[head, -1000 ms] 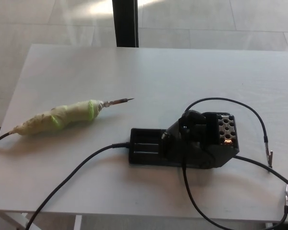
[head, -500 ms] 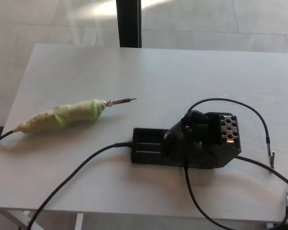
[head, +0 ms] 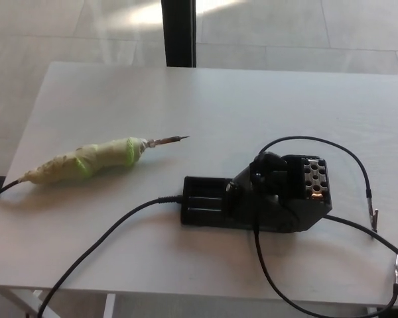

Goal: Use the left hand of the robot to grab the soldering gun kept on the middle of the table and pull it out of its base and keep it on the left side of the base

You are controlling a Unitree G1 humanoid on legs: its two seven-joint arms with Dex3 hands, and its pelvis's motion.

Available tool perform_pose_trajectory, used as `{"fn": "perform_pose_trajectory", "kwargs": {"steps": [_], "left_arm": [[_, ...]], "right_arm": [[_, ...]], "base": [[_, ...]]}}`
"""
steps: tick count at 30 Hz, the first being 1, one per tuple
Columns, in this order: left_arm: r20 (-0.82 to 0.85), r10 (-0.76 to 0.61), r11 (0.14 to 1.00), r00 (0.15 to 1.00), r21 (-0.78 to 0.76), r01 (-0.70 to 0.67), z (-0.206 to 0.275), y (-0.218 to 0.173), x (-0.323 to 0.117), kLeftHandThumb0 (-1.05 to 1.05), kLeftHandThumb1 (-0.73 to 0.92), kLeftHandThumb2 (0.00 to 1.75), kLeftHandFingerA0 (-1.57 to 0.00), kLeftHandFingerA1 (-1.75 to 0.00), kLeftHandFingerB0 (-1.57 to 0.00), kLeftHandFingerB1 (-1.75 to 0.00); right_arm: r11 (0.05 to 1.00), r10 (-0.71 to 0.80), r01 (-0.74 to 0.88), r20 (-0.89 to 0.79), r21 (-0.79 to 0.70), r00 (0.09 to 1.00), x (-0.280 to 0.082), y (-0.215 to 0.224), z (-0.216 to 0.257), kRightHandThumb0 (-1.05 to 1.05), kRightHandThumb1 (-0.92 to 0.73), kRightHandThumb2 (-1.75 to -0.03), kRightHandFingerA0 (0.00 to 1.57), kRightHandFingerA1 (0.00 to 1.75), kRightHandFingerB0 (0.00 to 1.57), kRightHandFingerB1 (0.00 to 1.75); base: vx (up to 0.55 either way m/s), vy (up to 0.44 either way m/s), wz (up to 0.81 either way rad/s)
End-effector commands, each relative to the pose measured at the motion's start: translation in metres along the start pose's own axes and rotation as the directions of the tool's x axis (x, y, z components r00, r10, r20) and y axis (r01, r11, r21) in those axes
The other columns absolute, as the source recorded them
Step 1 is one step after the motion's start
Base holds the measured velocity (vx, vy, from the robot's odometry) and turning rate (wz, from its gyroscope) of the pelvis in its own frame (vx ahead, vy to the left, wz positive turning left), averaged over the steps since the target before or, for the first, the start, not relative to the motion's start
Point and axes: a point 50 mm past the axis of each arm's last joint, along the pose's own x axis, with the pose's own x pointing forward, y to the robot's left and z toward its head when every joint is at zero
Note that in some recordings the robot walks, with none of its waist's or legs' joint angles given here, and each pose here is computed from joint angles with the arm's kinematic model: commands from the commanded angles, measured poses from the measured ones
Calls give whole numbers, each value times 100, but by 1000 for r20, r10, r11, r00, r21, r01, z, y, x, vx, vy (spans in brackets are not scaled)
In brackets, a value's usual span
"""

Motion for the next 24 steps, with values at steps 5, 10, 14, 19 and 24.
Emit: {"fn": "perform_pose_trajectory", "kwargs": {"steps": [5, 10, 14, 19, 24], "left_arm": [[-73, 77, 961, 994, -262, -94, -42, 13, -9, -57, 43, 90, -59, -81, -40, -69], [-102, 104, 935, 989, -330, -132, -49, 20, -11, -53, 44, 89, -54, -80, -38, -68], [-111, 96, 943, 989, -308, -126, -52, 21, -11, -51, 62, 58, -57, -84, -46, -69], [-114, 111, 947, 987, -290, -140, -53, 19, -8, -61, 44, 88, -68, -84, -50, -72], [-165, 129, 960, 978, -225, -164, -61, 26, -14, -64, 46, 90, -71, -84, -52, -73]], "right_arm": [[998, -5, 9, -59, 58, 998, -8, -14, -26, -105, -92, -85, 124, 124, 40, 157], [1000, 15, -14, -73, 20, 997, -11, -13, -34, -105, -92, -83, 105, 136, 31, 161], [1000, 14, -15, -84, -3, 996, -14, -15, -40, -105, -69, -134, 104, 127, 54, 118], [998, 58, -62, -116, -32, 991, -18, -20, -50, -105, -92, -90, 83, 144, 29, 154], [998, 63, -64, -174, 4, 983, -25, -25, -66, -105, -64, -142, 96, 139, 13, 101]], "base": [[0, 0, 0], [0, 0, 0], [0, 0, 0], [0, 0, 0], [0, 0, 0]]}}
